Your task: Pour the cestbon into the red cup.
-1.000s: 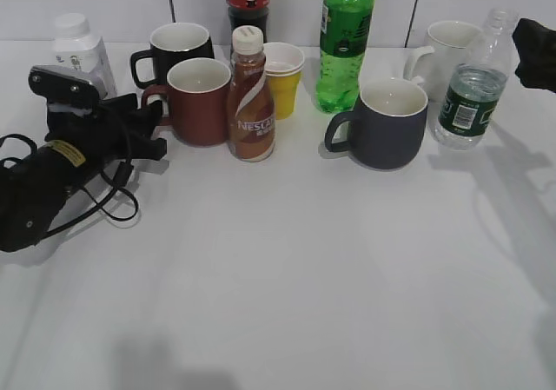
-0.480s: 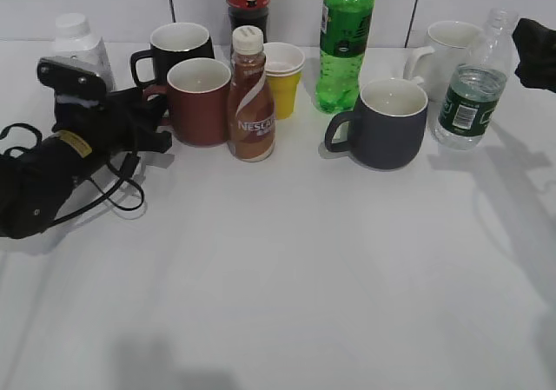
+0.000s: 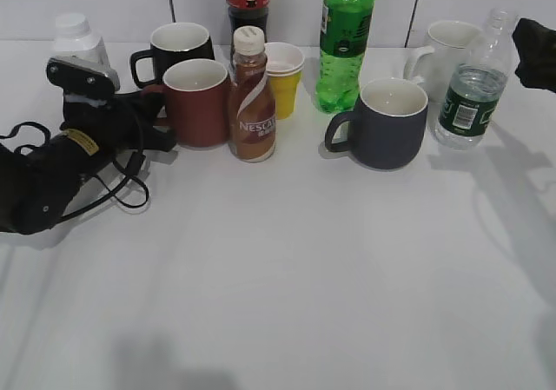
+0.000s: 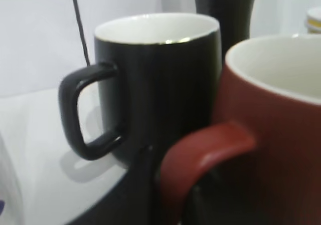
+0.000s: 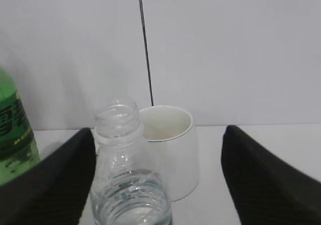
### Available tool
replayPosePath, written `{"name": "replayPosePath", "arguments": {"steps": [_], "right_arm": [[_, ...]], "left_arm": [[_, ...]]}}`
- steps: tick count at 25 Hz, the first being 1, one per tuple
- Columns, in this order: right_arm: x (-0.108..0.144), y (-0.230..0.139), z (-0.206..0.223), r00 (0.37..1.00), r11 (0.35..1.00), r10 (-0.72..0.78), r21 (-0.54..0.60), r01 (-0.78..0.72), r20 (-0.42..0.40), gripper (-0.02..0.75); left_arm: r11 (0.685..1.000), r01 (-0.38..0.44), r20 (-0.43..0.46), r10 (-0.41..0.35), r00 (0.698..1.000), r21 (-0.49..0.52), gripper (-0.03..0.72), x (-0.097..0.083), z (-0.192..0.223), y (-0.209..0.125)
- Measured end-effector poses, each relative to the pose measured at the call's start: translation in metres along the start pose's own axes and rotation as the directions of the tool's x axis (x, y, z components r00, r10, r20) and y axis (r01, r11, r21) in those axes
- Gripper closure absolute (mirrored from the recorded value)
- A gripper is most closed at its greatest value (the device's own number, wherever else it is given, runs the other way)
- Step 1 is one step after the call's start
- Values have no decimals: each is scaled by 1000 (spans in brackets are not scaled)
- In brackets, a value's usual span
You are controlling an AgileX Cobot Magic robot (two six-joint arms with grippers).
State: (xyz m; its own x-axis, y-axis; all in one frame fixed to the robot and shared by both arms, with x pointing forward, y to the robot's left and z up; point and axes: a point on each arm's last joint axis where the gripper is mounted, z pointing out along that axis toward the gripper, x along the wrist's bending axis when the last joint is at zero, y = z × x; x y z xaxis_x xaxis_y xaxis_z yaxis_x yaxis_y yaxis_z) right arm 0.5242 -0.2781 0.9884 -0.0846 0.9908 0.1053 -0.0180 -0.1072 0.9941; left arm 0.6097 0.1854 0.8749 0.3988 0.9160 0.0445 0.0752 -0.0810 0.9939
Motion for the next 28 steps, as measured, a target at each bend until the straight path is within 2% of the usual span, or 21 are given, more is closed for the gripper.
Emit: {"name": "replayPosePath", "arguments": {"steps": [9, 16, 23, 28], "right_arm": [[0, -1, 0, 1000, 1000, -3, 13, 4, -4, 150], [8, -8, 0, 994, 996, -61, 56, 66, -92, 96], [4, -52, 10, 994, 984, -47, 168, 64, -99, 88], [1, -87, 20, 993, 984, -44, 164, 62, -110, 88]], "left_arm": [[1000, -5, 0, 5, 1000, -20, 634, -1, -3, -2], [1000, 21, -40, -21, 999, -9, 636, 0, -21, -7], [1000, 19, -44, -19, 999, 0, 645, 0, -31, 6], [999, 14, -45, -16, 999, -42, 647, 1, -32, 21]]}}
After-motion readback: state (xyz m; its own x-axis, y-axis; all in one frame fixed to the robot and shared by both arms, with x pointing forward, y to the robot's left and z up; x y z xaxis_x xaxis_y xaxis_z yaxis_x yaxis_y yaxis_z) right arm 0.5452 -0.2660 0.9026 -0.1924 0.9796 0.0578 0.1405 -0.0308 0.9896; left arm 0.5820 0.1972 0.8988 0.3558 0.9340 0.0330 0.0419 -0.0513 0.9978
